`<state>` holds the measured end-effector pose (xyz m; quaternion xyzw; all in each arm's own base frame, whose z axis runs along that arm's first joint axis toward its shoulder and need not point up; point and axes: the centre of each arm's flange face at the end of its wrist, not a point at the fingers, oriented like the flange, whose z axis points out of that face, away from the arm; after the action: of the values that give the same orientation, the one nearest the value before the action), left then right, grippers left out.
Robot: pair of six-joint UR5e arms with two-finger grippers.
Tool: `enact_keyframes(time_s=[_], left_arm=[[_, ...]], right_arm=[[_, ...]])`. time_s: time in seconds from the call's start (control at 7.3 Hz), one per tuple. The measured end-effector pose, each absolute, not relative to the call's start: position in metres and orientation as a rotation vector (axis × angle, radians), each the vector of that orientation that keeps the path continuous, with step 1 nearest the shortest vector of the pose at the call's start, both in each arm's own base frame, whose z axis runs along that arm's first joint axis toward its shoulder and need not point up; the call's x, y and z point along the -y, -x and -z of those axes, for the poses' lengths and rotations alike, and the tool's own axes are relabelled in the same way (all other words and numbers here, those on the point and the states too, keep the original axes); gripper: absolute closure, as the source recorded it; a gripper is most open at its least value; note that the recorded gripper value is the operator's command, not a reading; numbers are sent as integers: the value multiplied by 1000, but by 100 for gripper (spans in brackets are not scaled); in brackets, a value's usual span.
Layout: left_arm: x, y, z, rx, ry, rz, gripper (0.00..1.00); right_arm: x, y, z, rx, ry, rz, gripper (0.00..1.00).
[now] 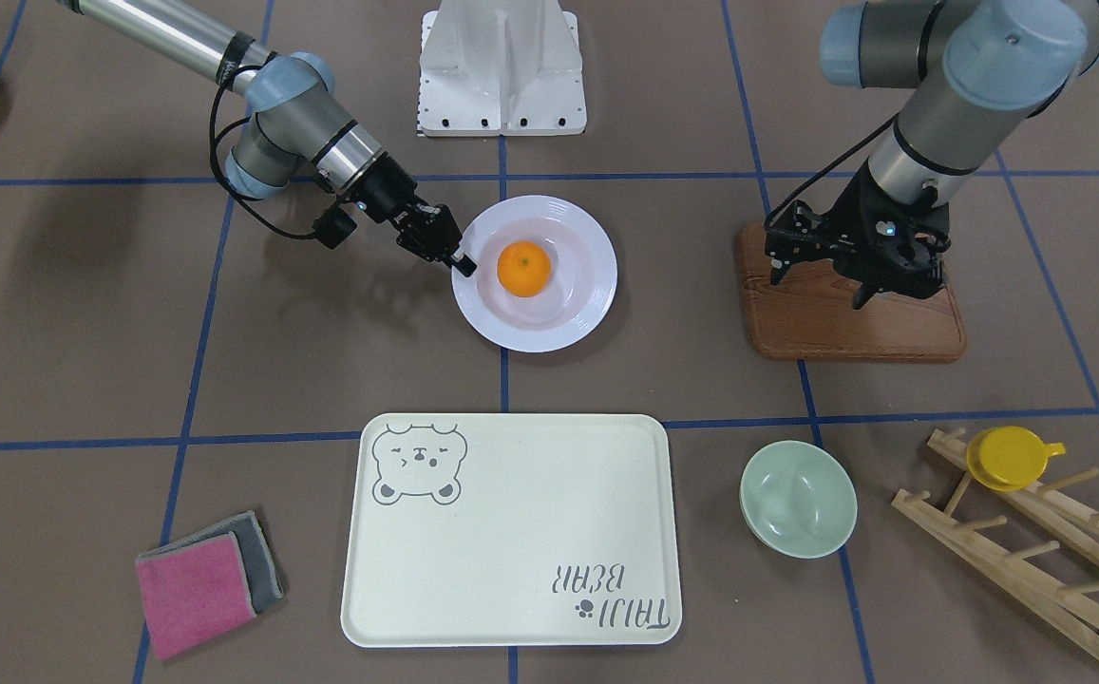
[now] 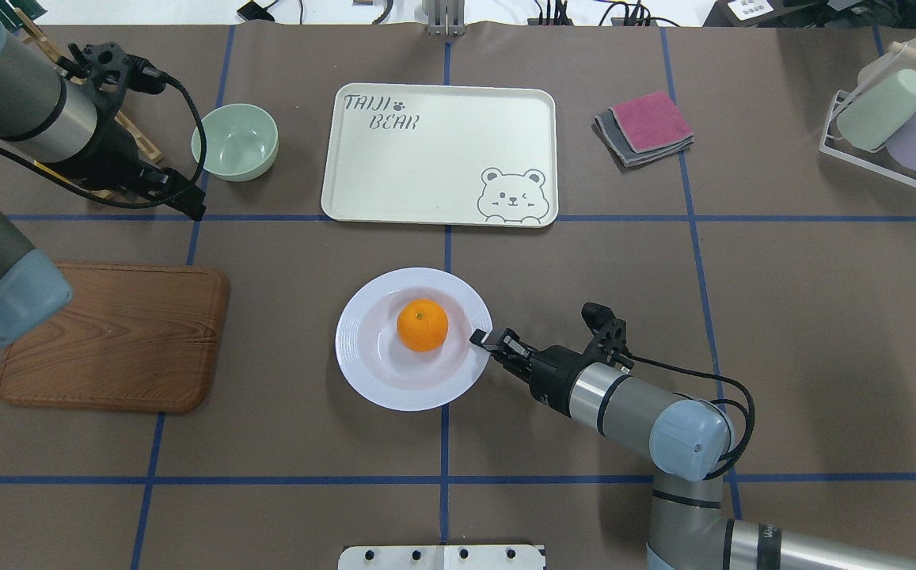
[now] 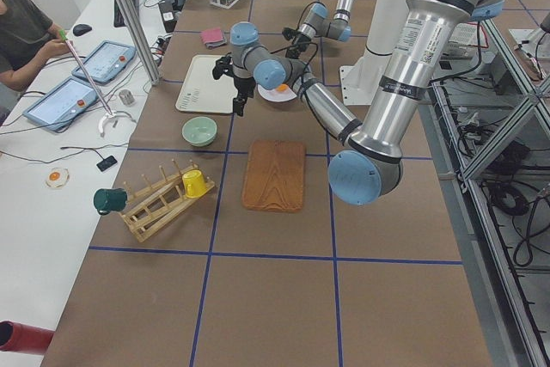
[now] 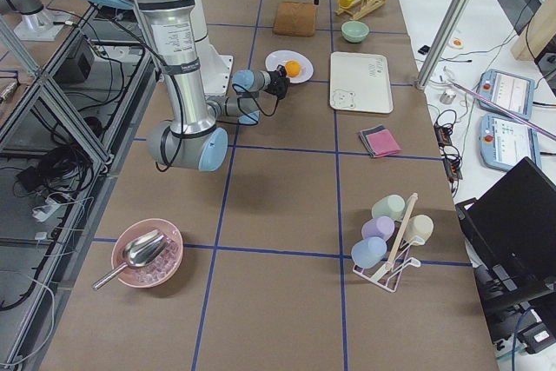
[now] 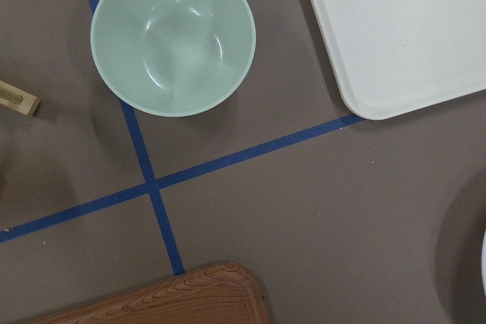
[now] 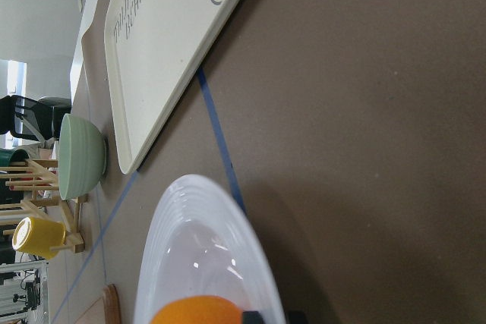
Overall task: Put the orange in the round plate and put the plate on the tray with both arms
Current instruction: 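Press the right gripper against the plate rim nearest it, then push the plate with the right gripper onto the cream bear tray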
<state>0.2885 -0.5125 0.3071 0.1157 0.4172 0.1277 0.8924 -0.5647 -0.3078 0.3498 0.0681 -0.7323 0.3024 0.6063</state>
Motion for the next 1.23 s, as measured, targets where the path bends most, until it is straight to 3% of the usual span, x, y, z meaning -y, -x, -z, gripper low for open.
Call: enact_keyframes(time_s=[0.41,1.23], left_arm=[[512,-289,-307,-867,-241,-266,0],[477,-262,-313,-875,-251,-260,0]], right_arm=[[329,540,-332,1800,-239,-795,100],[497,550,-328,1720,-358,-1084,100]])
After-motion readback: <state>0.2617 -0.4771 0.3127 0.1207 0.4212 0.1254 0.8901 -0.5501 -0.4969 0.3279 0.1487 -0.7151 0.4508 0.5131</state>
